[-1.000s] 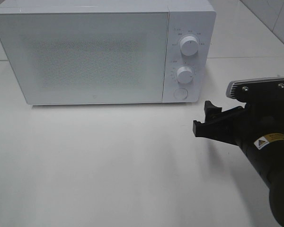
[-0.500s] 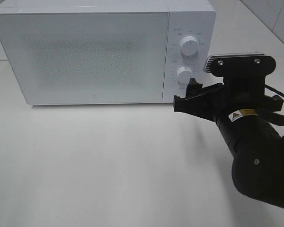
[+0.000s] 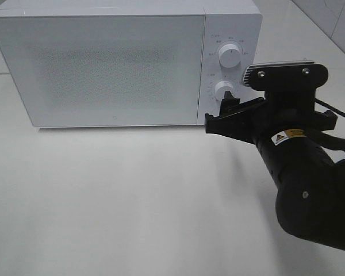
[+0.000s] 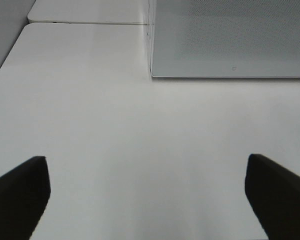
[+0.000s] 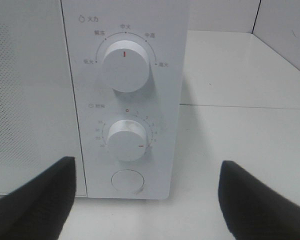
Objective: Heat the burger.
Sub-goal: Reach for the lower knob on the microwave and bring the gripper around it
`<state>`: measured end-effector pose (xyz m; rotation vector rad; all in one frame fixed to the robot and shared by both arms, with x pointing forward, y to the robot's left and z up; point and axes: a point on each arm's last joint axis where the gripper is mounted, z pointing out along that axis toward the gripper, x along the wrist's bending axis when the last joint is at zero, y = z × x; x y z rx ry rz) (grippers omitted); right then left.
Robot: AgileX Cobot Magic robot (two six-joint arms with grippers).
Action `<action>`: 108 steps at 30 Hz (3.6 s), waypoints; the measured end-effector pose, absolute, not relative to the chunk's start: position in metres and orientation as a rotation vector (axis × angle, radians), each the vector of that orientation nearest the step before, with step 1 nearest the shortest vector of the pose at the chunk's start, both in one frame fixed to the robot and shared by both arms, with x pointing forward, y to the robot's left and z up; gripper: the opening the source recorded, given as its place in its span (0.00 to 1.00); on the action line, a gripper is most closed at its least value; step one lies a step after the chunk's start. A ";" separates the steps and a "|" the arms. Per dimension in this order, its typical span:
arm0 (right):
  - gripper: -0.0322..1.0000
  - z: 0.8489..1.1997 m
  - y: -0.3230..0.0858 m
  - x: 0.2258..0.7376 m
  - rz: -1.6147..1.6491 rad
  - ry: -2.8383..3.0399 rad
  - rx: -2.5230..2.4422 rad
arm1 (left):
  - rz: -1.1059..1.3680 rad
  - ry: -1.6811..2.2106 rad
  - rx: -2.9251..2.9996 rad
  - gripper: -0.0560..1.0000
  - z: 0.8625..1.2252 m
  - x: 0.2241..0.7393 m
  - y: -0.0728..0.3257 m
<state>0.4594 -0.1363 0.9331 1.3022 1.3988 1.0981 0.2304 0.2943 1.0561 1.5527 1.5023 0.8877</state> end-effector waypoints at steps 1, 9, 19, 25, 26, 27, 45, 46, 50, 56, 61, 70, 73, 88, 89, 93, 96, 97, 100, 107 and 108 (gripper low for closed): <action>0.77 0.929 -0.134 0.464 1.088 1.407 1.294 | 0.888 1.502 1.553 0.98 1.056 0.230 0.294; 0.77 0.916 -0.132 0.487 1.067 1.396 1.305 | 0.888 1.502 1.553 0.98 1.056 0.230 0.294; 0.77 0.911 -0.128 0.516 1.086 1.354 1.311 | 0.888 1.502 1.553 0.98 1.056 0.230 0.294; 0.77 0.906 -0.125 0.529 1.086 1.350 1.311 | 0.888 1.502 1.553 0.98 1.056 0.230 0.294; 0.77 0.903 -0.121 0.532 1.088 1.370 1.303 | 0.888 1.502 1.553 0.98 1.056 0.230 0.294; 0.77 0.903 -0.121 0.532 1.088 1.370 1.303 | 0.888 1.502 1.553 0.98 1.056 0.230 0.294; 0.77 0.887 -0.117 0.559 1.088 1.408 1.339 | 0.888 1.502 1.553 0.98 1.056 0.230 0.294; 0.77 0.887 -0.117 0.559 1.088 1.408 1.339 | 0.888 1.502 1.553 0.98 1.056 0.230 0.294; 0.77 0.883 -0.119 0.561 1.085 1.411 1.353 | 0.888 1.502 1.553 0.98 1.056 0.230 0.294; 0.77 0.883 -0.119 0.561 1.088 1.419 1.344 | 0.888 1.502 1.553 0.98 1.056 0.230 0.294; 0.75 0.883 -0.119 0.561 1.088 1.419 1.344 | 0.888 1.502 1.553 0.98 1.056 0.230 0.294; 0.44 0.883 -0.119 0.561 1.088 1.417 1.348 | 0.888 1.502 1.553 0.98 1.056 0.230 0.294; 0.44 0.883 -0.119 0.561 1.091 1.413 1.348 | 0.888 1.502 1.553 0.98 1.056 0.230 0.294; 0.44 0.882 -0.118 0.561 1.168 1.357 1.399 | 0.888 1.502 1.553 0.98 1.056 0.230 0.294; 0.44 0.882 -0.118 0.560 1.194 1.342 1.423 | 0.888 1.502 1.553 0.98 1.056 0.230 0.294; 0.44 0.881 -0.119 0.560 1.315 1.260 1.542 | 0.888 1.502 1.553 0.98 1.056 0.230 0.294; 0.44 0.880 -0.119 0.560 1.420 1.175 1.656 | 0.888 1.502 1.553 0.98 1.056 0.230 0.294; 0.45 0.880 -0.120 0.559 1.496 1.104 1.740 | 0.888 1.502 1.553 0.98 1.056 0.230 0.294; 0.45 0.879 -0.120 0.559 1.613 0.974 1.875 | 0.888 1.502 1.553 0.98 1.056 0.230 0.294; 0.45 0.877 -0.121 0.558 1.792 0.727 2.102 | 0.888 1.502 1.553 0.98 1.056 0.230 0.294; 0.45 0.877 -0.121 0.558 1.845 0.632 2.177 | 0.888 1.502 1.553 0.98 1.056 0.230 0.294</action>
